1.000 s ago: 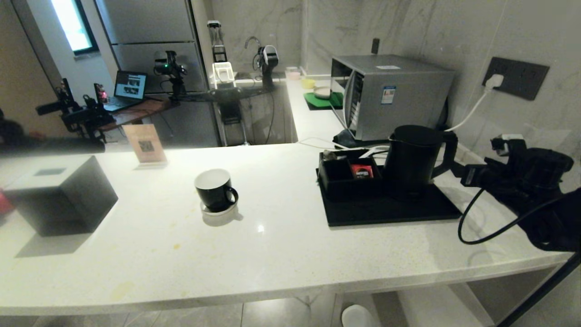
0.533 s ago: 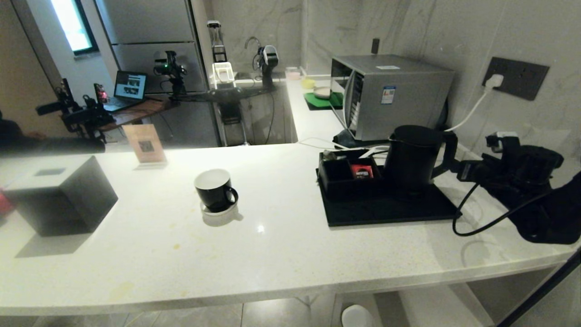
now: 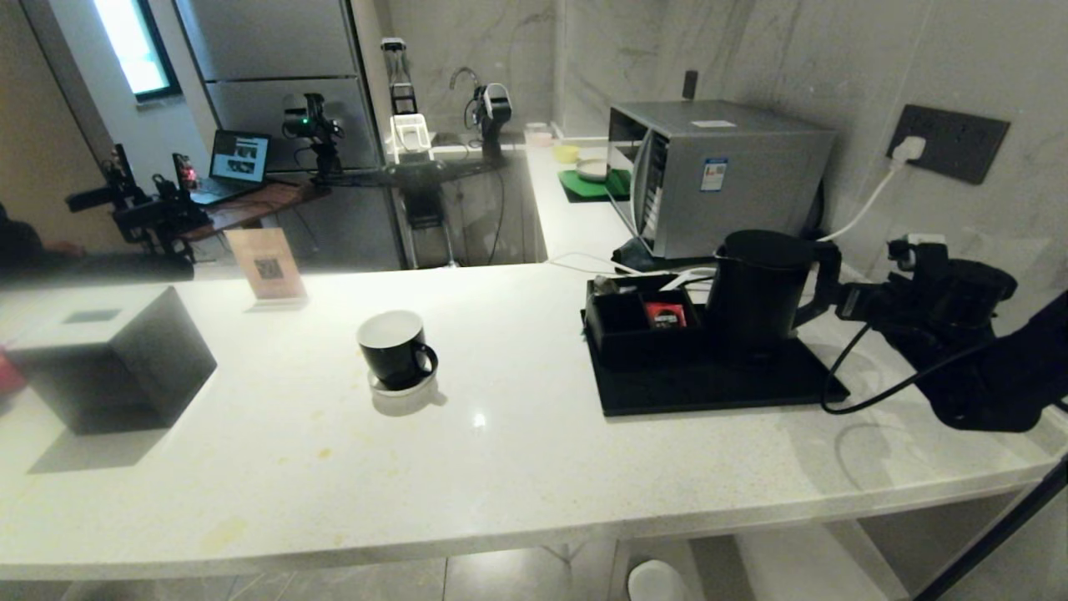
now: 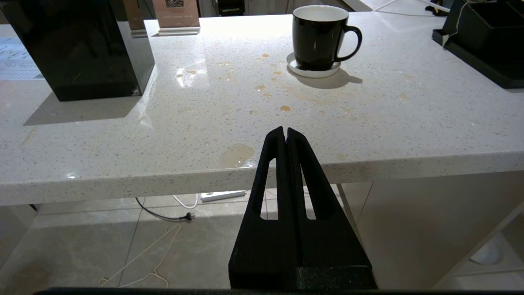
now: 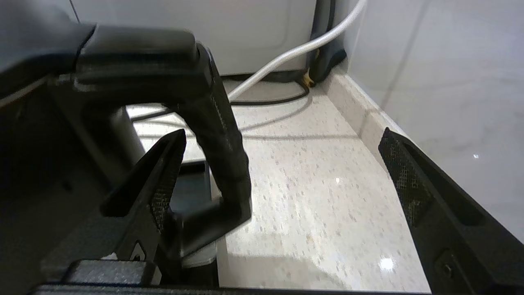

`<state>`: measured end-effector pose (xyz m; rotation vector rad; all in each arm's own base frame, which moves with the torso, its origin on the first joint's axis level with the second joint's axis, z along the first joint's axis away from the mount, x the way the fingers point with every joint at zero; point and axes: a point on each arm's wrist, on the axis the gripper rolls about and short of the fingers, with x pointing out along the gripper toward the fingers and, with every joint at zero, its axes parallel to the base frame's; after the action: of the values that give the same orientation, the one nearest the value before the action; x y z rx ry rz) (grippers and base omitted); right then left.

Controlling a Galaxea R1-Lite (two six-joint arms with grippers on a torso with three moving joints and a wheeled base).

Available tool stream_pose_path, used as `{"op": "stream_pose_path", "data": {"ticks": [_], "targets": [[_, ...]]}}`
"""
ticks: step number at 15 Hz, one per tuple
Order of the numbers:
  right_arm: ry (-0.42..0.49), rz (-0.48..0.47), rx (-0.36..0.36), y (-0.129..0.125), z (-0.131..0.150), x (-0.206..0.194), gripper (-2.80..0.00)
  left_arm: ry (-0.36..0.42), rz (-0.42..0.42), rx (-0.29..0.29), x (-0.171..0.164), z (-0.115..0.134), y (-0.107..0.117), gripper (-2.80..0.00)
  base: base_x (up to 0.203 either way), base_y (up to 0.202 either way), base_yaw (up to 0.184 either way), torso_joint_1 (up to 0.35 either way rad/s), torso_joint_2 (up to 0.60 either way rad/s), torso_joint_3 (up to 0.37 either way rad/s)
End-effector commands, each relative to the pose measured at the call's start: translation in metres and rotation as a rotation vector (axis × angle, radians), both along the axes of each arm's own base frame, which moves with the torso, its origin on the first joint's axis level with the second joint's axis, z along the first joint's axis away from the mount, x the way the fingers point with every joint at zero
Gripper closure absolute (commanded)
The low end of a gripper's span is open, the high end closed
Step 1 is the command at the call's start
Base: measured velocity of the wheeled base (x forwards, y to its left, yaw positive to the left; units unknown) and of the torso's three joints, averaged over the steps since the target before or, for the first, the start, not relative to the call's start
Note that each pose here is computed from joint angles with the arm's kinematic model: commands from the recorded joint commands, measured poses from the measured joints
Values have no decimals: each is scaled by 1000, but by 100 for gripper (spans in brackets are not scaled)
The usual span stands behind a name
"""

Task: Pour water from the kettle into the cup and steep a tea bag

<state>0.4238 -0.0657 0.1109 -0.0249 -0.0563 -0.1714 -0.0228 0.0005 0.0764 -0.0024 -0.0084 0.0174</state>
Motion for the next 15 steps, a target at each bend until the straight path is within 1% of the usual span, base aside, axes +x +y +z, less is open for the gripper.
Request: {"op": "stream_pose_path", "data": {"ticks": [1, 4, 9, 15], "targets": [[-14, 6, -1, 1, 0, 5, -280, -1, 1, -1, 0, 0, 0, 0, 0, 0, 0, 0, 0, 0], [-15, 18, -3, 6, -5, 12, -280, -1, 1, -1, 0, 0, 0, 0, 0, 0, 0, 0, 0, 0], [-45, 29, -8, 10, -7, 26, -280, -1, 1, -1, 0, 0, 0, 0, 0, 0, 0, 0, 0, 0], [-64, 30, -11, 9, -7, 35, -280, -1, 1, -1, 0, 0, 0, 0, 0, 0, 0, 0, 0, 0]]}}
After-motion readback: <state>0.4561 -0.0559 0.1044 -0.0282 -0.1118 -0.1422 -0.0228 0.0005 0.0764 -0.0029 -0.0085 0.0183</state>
